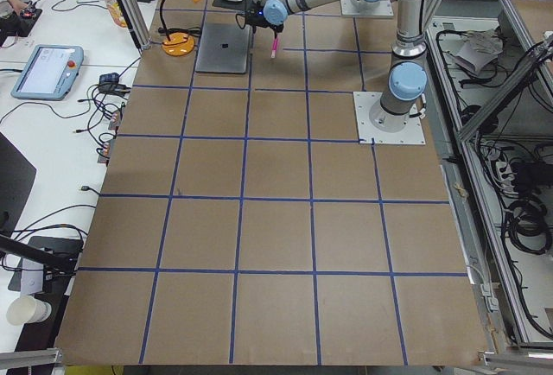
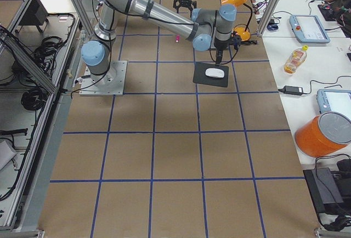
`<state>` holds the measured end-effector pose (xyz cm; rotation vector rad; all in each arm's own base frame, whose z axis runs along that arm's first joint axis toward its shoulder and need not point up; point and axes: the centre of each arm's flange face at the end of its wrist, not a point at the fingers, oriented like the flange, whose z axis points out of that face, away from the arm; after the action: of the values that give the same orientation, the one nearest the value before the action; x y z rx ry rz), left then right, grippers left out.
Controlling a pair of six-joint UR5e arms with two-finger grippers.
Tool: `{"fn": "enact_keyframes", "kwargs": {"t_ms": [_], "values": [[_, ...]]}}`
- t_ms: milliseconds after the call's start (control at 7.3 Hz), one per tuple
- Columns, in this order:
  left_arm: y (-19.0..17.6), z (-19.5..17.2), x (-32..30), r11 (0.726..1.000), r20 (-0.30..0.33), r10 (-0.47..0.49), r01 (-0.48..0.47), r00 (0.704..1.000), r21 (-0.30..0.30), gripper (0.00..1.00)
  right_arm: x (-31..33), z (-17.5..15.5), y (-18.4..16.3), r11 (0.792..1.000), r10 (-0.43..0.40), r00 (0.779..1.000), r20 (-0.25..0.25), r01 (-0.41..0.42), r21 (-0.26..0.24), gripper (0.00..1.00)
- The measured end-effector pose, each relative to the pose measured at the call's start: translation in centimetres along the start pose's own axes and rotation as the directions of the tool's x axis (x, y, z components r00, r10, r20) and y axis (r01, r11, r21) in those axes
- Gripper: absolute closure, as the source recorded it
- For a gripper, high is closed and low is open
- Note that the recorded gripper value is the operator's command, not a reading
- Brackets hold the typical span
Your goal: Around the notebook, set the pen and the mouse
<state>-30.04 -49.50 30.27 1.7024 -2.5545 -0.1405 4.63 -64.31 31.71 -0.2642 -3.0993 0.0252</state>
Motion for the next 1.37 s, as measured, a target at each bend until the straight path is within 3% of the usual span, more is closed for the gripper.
{"fn": "enact_keyframes", "kwargs": {"t_ms": [137, 274, 411, 685, 822, 959, 1096, 1233, 1370], "values": [[-1.0, -3.6, -0.8, 0.992, 0.024, 0.125, -0.125, 0.992, -0.003, 0.0, -0.4, -5.2, 3.5, 0.999, 0.009, 1.0, -0.004, -0.009, -0.034, 0.0], [-3.3, -7.4, -1.9, 0.947, 0.042, 0.32, -0.32, 0.946, -0.014, 0.0, -1.4, -10.2, 7.7, 0.999, 0.003, 1.0, -0.003, -0.003, -0.054, 0.0], [-5.3, -10.6, -3.4, 0.858, 0.042, 0.513, -0.513, 0.857, -0.019, 0.0, -2.6, -13.1, 11.5, 0.998, -0.021, 1.0, -0.005, 0.021, -0.065, 0.0], [-6.6, -14.6, -6.6, 0.572, 0.103, 0.816, -0.82, 0.569, -0.007, 0.0, -3.6, -15.6, 15.8, 0.997, -0.047, 0.999, -0.01, 0.046, -0.054, 0.0], [-6.8, -16.0, -7.7, 0.453, 0.127, 0.885, -0.892, 0.449, -0.003, 0.0, -3.6, -16.0, 16.6, 0.998, -0.048, 0.999, -0.012, 0.048, -0.05, 0.0], [-6.9, -17.0, -8.4, 0.379, 0.135, 0.916, -0.925, 0.377, 0.006, 0.0, -3.5, -16.2, 17.0, 0.998, -0.048, 0.999, -0.012, 0.047, -0.046, 0.0], [-6.8, -17.6, -8.8, 0.344, 0.136, 0.93, -0.939, 0.342, 0.013, 0.0, -3.3, -16.4, 17.1, 0.998, -0.045, 0.999, -0.012, 0.044, -0.04, 0.0], [-6.8, -18.0, -9.0, 0.332, 0.133, 0.934, -0.943, 0.331, 0.02, 0.0, -3.2, -16.6, 17.1, 0.999, -0.041, 0.999, -0.01, 0.041, -0.034, 0.0], [-6.7, -18.1, -9.1, 0.34, 0.13, 0.931, -0.94, 0.34, 0.025, 0.0, -3.1, -16.7, 17.0, 0.999, -0.039, 0.999, -0.008, 0.038, -0.03, 0.0]]}}
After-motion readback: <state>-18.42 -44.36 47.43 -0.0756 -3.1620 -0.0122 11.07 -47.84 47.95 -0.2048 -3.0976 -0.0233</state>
